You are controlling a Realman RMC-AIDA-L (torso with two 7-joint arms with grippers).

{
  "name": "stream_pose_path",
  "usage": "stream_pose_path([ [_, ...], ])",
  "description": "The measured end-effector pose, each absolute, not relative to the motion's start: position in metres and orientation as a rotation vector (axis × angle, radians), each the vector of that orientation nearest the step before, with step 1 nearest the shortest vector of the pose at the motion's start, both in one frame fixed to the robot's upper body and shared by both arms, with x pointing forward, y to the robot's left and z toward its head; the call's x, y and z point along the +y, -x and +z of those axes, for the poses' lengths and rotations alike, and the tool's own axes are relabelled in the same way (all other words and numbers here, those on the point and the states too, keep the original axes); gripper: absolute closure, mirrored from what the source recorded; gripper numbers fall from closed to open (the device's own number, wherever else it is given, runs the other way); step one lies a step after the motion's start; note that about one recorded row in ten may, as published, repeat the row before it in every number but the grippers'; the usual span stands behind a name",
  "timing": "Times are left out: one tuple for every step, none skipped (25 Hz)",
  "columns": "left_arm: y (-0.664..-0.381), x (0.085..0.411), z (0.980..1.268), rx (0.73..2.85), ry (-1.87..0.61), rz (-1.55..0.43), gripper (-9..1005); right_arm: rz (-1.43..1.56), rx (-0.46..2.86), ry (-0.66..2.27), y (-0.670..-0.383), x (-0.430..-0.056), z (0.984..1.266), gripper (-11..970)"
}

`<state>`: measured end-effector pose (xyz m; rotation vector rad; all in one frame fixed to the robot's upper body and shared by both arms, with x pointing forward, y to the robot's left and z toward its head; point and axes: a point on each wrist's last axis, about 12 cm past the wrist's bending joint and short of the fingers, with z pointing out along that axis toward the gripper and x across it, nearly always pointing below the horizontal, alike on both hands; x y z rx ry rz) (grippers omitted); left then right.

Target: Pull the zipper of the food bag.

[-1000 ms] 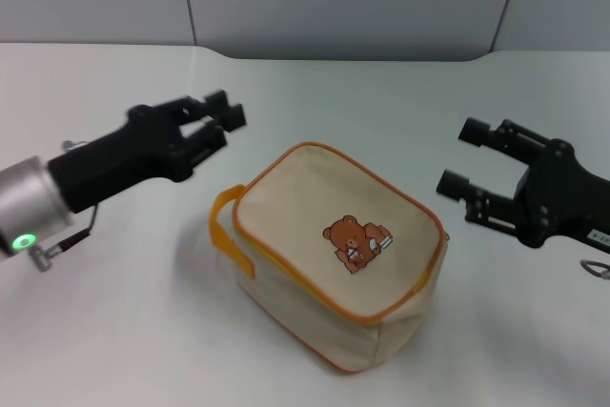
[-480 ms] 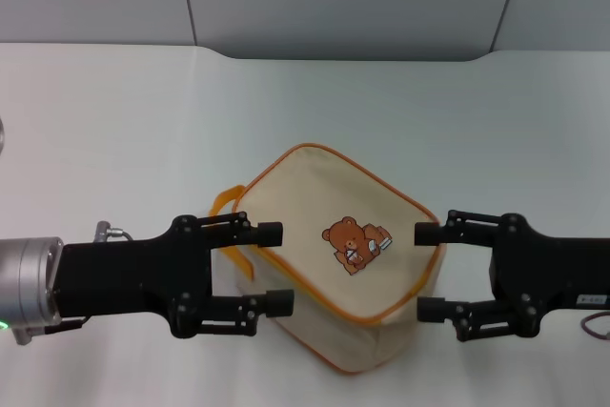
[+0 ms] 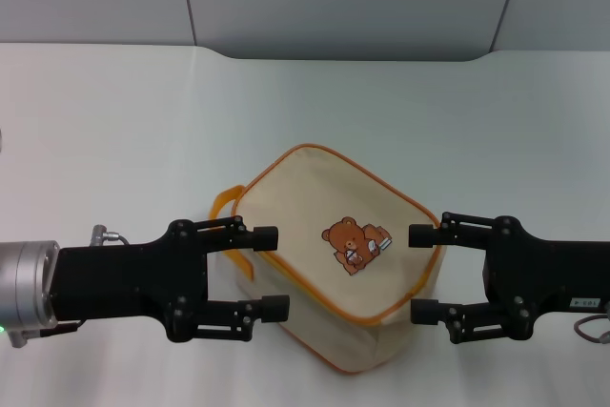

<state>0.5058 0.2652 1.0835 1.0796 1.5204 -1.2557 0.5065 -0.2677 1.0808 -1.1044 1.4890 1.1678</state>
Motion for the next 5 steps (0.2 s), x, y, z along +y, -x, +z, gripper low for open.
stream_pose_path([
  [-0.5058,0.2652,1.0835,1.520,-1.080,-1.256,175,1.168,1.489,1.104,-0.5065,-0.2677,1.0808,117],
  [-0.5057,0.2652,1.0835,1.520,-1.080,-1.256,175,1.168,1.489,1.104,-0.5065,-0.2676,1.0808,116],
  [-0.5056,0.2652,1.0835,1.520,-1.080,-1.257,175,1.168,1.489,1.105,-0.5065,-0.2675,1.0808,116],
  [-0.5056,0.2652,1.0835,1.520,-1.080,-1.257,175,1.168,1.489,1.105,-0.5065,-0.2675,1.0808,116],
  [-0.5054,0.2652,1.0835,1.519,-1.080,-1.258,175,1.168,1.489,1.105,-0.5065,-0.2675,1.0808,116],
])
